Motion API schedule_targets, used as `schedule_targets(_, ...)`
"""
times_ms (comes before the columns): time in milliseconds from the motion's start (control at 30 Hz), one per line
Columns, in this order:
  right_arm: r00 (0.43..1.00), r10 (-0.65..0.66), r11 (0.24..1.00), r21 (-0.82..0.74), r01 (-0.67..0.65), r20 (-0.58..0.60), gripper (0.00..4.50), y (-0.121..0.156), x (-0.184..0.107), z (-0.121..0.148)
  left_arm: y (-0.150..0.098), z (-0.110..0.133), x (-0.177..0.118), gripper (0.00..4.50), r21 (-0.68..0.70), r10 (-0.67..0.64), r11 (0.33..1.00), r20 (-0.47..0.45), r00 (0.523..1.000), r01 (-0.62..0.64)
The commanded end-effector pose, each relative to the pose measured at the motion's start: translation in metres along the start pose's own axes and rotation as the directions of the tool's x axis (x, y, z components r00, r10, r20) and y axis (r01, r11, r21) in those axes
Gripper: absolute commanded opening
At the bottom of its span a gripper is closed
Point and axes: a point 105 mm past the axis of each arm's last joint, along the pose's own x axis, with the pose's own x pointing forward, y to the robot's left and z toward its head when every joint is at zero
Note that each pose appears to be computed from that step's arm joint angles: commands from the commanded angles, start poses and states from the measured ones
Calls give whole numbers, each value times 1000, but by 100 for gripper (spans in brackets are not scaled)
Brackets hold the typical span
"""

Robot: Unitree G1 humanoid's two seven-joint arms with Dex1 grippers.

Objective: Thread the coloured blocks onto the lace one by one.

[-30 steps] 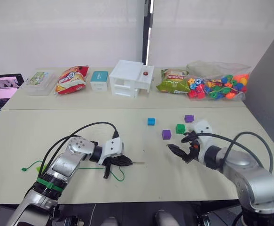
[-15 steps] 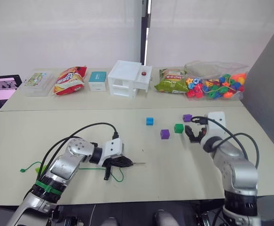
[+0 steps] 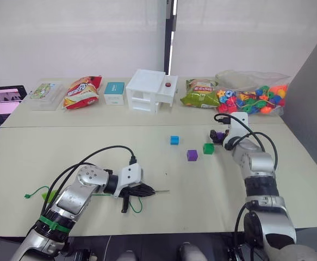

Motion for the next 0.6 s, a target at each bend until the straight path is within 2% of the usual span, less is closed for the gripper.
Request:
schedule_targets(33, 999, 42, 999, -15, -41, 25, 448, 3, 4, 15, 1, 7, -5, 0, 22, 23, 1000, 17, 1000, -23)
schedule_targets(100, 998, 54, 998, -18, -53, 11, 448, 4, 8, 13, 1, 7, -5, 0, 19, 26, 999, 16, 1000, -27)
schedule_targets(133, 999, 53, 998, -21, -53, 5, 424, 3, 9, 12, 0, 6, -5, 0, 18, 28, 999, 15, 999, -28)
schedule_targets(267, 998, 58, 998, -17, -59, -13, 305, 3, 12, 7, 0, 6, -5, 0, 16, 32, 999, 15, 999, -32)
schedule_targets(433, 998, 55, 998, 0, -55, 0, 129, 0, 13, 11, 1, 6, -6, 0, 15, 37, 999, 13, 999, -37)
schedule_targets(600, 994, 89, 996, 20, -91, 63, 118, 8, 11, 25, 0, 6, -6, 0, 14, 38, 999, 12, 999, -38)
